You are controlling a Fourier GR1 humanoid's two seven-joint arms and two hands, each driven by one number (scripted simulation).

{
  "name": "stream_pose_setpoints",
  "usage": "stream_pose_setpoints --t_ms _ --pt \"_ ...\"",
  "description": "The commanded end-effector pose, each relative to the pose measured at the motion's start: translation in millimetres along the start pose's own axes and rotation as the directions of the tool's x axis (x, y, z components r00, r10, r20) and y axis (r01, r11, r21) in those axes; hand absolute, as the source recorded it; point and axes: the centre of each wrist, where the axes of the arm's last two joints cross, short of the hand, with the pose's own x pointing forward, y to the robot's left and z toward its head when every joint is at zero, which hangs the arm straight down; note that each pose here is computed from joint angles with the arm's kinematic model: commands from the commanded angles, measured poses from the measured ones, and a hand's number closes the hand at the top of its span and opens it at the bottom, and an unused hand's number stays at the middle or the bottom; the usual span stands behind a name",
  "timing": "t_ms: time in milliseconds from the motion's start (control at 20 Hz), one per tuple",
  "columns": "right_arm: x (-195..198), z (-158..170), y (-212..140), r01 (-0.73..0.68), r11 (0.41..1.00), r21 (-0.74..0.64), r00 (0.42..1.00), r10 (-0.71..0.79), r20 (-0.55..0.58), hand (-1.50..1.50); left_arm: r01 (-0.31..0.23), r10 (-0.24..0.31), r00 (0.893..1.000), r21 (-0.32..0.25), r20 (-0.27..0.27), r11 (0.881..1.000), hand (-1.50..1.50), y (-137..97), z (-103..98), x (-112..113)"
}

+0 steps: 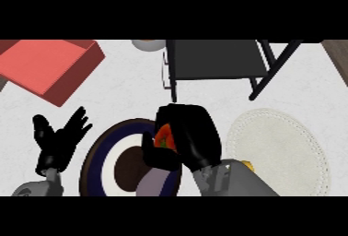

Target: Pick the tomato from the placemat and place it in the tiered shelf

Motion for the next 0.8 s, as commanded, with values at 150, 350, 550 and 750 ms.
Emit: stream_pose_setpoints --t_ms 150,350,550,750 --pt "69 28 -77 0.029 0.969 -0.246 0.999 -0.033 -0.012 1.50 -0.012 0.012 0.999 0.008 -0.052 1.000 0.00 15 0 -18" --pt "89 30 -114 0.028 0.948 -0.316 0.999 -0.040 -0.032 1.50 -0.002 0.002 1.000 0.007 -0.029 1.000 0.00 0 4 -16" --pt "96 17 -150 0.013 0.937 -0.350 0.998 -0.036 -0.057 1.50 -0.013 0.013 0.999 0.002 -0.047 1.000 0.00 6 2 -7" --pt "104 0 -176 0.062 0.919 -0.389 0.990 -0.106 -0.092 1.50 -0.007 0.007 1.000 -0.004 -0.022 1.000 0.00 -1 4 -14"
